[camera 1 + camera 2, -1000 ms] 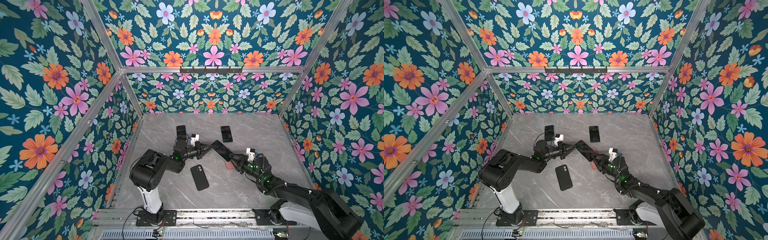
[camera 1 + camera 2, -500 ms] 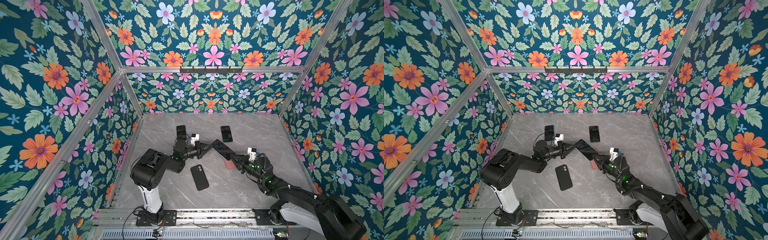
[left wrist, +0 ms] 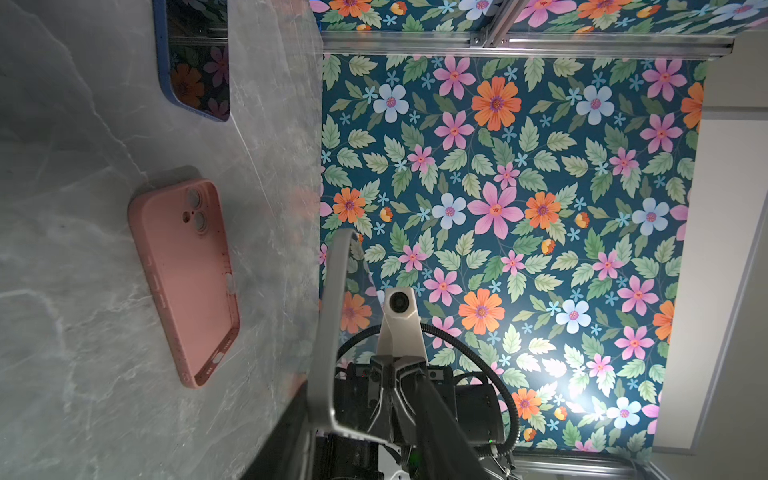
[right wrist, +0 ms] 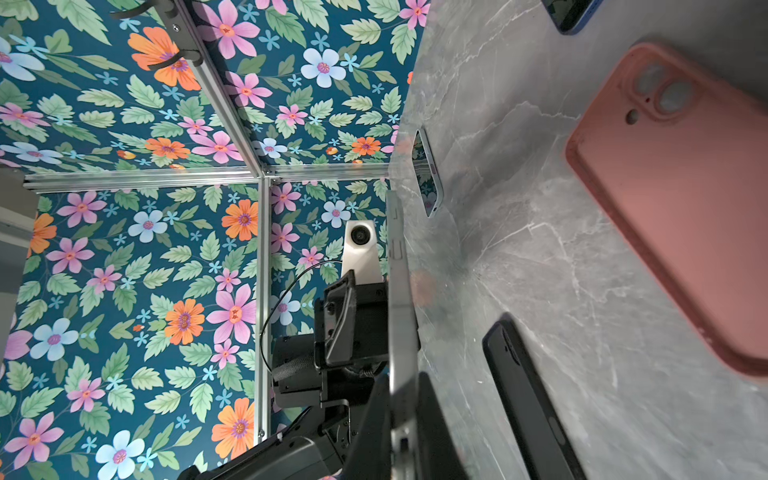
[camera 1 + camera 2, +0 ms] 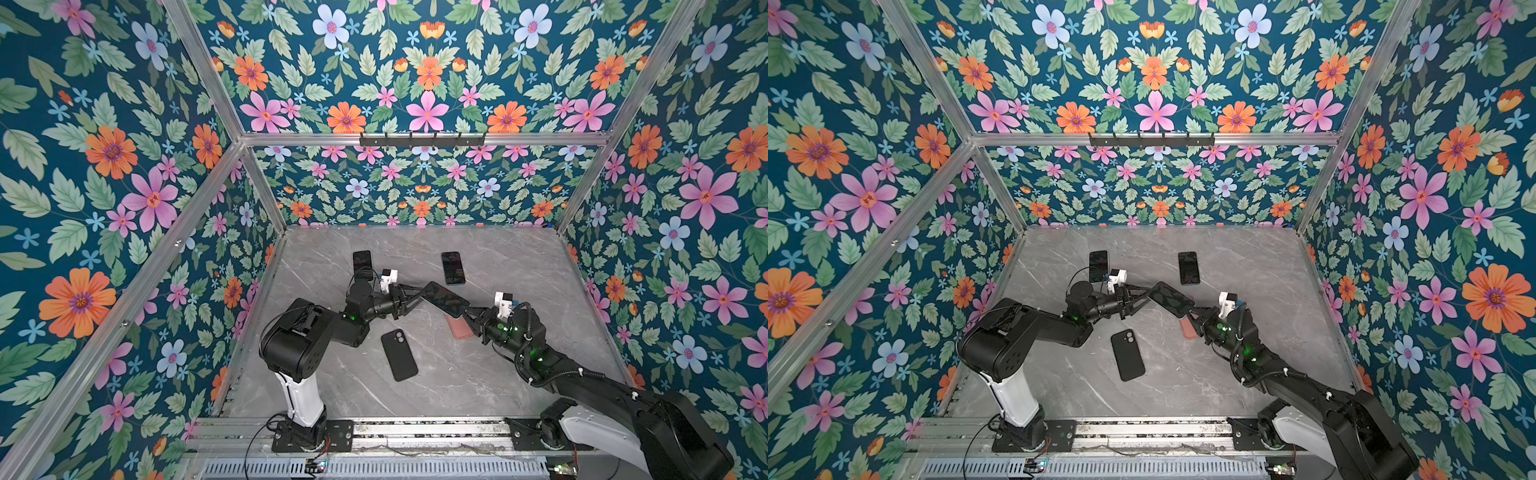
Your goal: Put the phone into the phone case
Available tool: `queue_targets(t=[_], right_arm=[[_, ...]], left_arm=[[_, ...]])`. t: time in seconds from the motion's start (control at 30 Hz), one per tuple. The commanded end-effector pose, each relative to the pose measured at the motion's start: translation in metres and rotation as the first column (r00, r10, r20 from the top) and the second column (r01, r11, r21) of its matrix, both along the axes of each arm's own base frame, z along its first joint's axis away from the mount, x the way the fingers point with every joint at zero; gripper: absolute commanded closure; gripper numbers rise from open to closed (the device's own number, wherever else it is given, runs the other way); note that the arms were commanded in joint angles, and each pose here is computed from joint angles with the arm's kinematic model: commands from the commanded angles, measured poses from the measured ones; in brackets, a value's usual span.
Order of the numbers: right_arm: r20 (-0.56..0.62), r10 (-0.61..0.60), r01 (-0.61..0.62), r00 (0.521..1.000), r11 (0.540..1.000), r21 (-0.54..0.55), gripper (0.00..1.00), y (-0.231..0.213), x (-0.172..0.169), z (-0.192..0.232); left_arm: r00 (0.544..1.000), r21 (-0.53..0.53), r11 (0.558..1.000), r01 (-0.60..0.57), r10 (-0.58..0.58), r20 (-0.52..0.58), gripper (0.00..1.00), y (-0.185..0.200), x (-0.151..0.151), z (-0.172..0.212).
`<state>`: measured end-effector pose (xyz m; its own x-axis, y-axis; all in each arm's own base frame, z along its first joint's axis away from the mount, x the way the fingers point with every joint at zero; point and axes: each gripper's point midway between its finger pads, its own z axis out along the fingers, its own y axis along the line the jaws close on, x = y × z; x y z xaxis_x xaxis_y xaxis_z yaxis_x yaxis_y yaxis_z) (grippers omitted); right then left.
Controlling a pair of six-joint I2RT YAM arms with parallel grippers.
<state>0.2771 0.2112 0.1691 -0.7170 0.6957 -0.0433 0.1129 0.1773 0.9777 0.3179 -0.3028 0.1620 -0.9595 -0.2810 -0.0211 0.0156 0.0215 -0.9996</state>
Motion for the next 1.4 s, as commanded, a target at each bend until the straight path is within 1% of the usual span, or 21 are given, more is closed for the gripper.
queue_targets(t=[0.0, 0.07, 0.13, 0.2, 0.27, 0.3, 0.37, 0.4, 0.47, 0.53, 0.63, 0.7, 0.73, 0.83, 0.93, 1.13, 1.27, 1.37], right_arm=[[-0.028, -0.007, 0.006, 1.0, 1.0, -0.029, 1.0, -0.003, 0.0, -0.006], [-0.038, -0.009, 0.007, 0.999, 0.999, -0.041, 1.0, -0.004, 0.001, -0.008], [-0.045, -0.002, -0.001, 0.999, 0.998, -0.059, 1.0, -0.003, 0.001, -0.009], [-0.062, 0.015, -0.021, 0.998, 0.995, -0.097, 1.0, -0.002, 0.001, -0.013], [-0.065, 0.029, -0.036, 0.997, 0.993, -0.11, 1.0, 0.001, 0.002, -0.013], [-0.066, 0.033, -0.04, 0.997, 0.993, -0.111, 1.0, 0.002, 0.003, -0.013], [-0.066, 0.046, -0.053, 0.997, 0.992, -0.118, 1.0, 0.005, 0.004, -0.013], [-0.068, 0.056, -0.064, 0.996, 0.99, -0.123, 1.0, 0.007, 0.005, -0.013], [-0.073, 0.078, -0.087, 0.994, 0.987, -0.136, 1.0, 0.01, 0.005, -0.014], [-0.076, 0.094, -0.104, 0.993, 0.983, -0.149, 1.0, 0.012, 0.005, -0.015], [-0.082, 0.108, -0.121, 0.991, 0.975, -0.184, 1.0, 0.012, 0.003, -0.018], [-0.089, 0.113, -0.13, 0.99, 0.97, -0.208, 1.0, 0.012, 0.003, -0.021], [-0.092, 0.116, -0.133, 0.989, 0.967, -0.217, 1.0, 0.011, 0.003, -0.022], [-0.093, 0.124, -0.142, 0.988, 0.963, -0.228, 1.0, 0.013, 0.004, -0.023], [-0.094, 0.139, -0.158, 0.986, 0.96, -0.231, 1.0, 0.016, 0.005, -0.022], [-0.1, 0.154, -0.174, 0.983, 0.955, -0.241, 1.0, 0.019, 0.006, -0.021], [-0.107, 0.156, -0.177, 0.982, 0.954, -0.24, 1.0, 0.019, 0.006, -0.025], [-0.11, 0.155, -0.177, 0.982, 0.956, -0.232, 1.0, 0.019, 0.006, -0.028]], left_arm=[[0.998, 0.028, 1.0, 0.013, -0.015, 0.058, 0.46, 0.005, -0.003, 0.001], [0.999, 0.103, 0.995, 0.01, -0.016, 0.05, 0.43, 0.007, -0.004, -0.012], [0.999, 0.231, 0.973, 0.012, -0.019, 0.027, 0.42, 0.011, -0.006, -0.033], [0.999, 0.382, 0.924, 0.017, -0.026, 0.02, 0.42, 0.02, -0.008, -0.053], [0.999, 0.486, 0.873, 0.026, -0.038, 0.015, 0.41, 0.028, -0.01, -0.063], [0.999, 0.524, 0.851, 0.04, -0.05, 0.006, 0.41, 0.031, -0.012, -0.068], [0.997, 0.569, 0.82, 0.064, -0.071, -0.009, 0.41, 0.036, -0.016, -0.075], [0.996, 0.603, 0.794, 0.077, -0.083, -0.017, 0.41, 0.039, -0.018, -0.08], [0.994, 0.692, 0.715, 0.102, -0.108, -0.035, 0.4, 0.051, -0.021, -0.09], [0.989, 0.782, 0.61, 0.13, -0.138, -0.057, 0.4, 0.066, -0.025, -0.097], [0.977, 0.868, 0.465, 0.174, -0.195, -0.091, 0.4, 0.079, -0.031, -0.097], [0.968, 0.905, 0.382, 0.187, -0.227, -0.104, 0.4, 0.084, -0.034, -0.096], [0.963, 0.917, 0.347, 0.197, -0.243, -0.115, 0.4, 0.086, -0.037, -0.096], [0.951, 0.938, 0.261, 0.23, -0.267, -0.158, 0.42, 0.093, -0.043, -0.105], [0.948, 0.951, 0.206, 0.23, -0.271, -0.17, 0.44, 0.1, -0.045, -0.109], [0.932, 0.957, 0.144, 0.252, -0.302, -0.2, 0.45, 0.103, -0.053, -0.117], [0.921, 0.959, 0.115, 0.259, -0.328, -0.21, 0.46, 0.097, -0.055, -0.123], [0.916, 0.964, 0.068, 0.255, -0.336, -0.219, 0.47, 0.096, -0.053, -0.128]])
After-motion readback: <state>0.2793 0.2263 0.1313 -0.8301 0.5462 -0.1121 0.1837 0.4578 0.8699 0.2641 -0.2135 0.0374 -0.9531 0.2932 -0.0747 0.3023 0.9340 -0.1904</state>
